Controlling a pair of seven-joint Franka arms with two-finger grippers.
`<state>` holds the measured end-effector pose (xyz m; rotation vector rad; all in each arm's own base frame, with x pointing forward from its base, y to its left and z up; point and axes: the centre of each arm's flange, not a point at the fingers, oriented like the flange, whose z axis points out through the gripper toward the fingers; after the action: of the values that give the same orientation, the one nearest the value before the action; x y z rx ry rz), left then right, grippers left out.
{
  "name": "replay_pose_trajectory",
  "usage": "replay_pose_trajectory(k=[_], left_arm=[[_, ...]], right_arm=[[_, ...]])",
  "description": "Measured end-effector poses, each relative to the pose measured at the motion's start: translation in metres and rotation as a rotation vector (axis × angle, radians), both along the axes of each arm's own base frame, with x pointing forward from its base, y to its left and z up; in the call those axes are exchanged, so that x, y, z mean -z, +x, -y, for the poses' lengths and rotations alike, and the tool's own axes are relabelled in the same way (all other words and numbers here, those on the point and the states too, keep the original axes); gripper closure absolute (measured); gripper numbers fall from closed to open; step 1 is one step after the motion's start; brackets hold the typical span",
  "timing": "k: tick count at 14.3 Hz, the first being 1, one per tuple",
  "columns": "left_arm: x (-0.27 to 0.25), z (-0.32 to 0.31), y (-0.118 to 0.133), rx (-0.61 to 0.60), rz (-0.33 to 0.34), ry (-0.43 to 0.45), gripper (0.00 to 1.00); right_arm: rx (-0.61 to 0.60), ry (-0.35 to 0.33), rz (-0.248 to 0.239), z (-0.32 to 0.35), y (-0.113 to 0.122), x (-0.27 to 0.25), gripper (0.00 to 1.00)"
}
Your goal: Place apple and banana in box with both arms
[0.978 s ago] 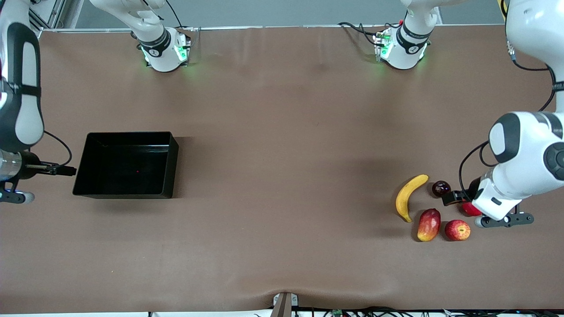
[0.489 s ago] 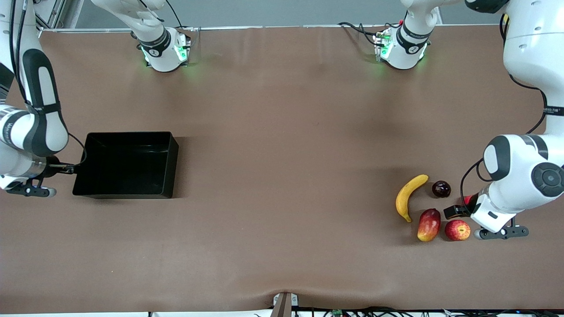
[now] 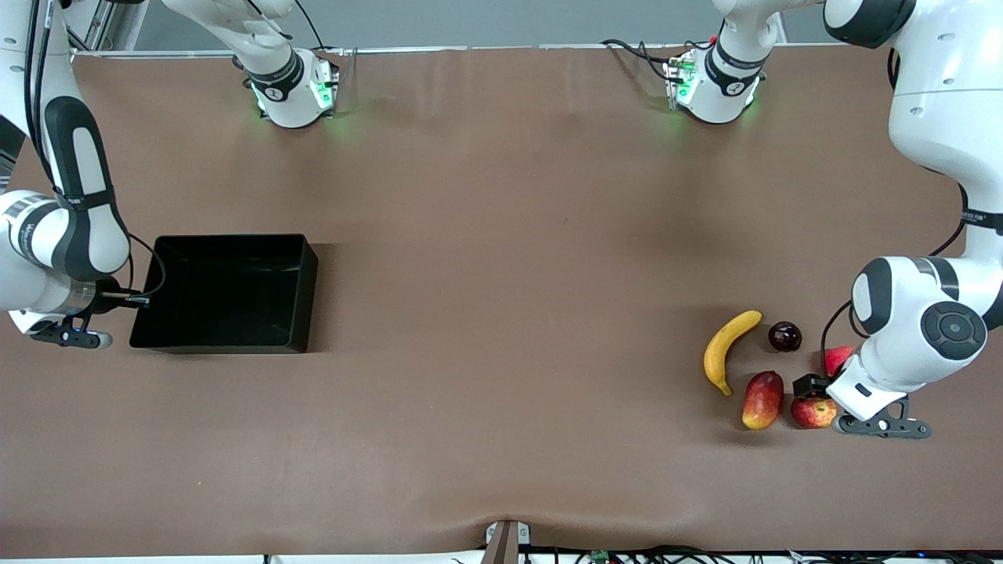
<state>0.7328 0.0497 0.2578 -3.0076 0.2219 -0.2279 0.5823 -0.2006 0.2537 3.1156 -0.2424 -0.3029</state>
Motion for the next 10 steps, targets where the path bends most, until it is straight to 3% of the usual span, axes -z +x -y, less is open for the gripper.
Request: replay_pose_trajectory(k=[1,4,7,10], left_arm=[[0.007,-0.003,0.000,0.011,-0.003,-0.001,0.00],[0.027,-0.004,-0.002,0.045,-0.025,-0.003,0.00],[0.040,-0.005,-0.003,0.079,-0.038,-0.003,0.00],[0.049,-0.007,-0.004,0.090,-0.043,-0.004,0.00]], right_arm=[[-0.024,0.007,-0.001,0.000,0.000,0.000,0.94],[-0.052,0.026,0.010,0.002,0.005,-0.009,0.94],[-0.065,0.058,-0.034,-0.002,0.017,-0.041,0.94],[-0.058,0.144,-0.069,-0.018,0.030,-0.090,0.94]])
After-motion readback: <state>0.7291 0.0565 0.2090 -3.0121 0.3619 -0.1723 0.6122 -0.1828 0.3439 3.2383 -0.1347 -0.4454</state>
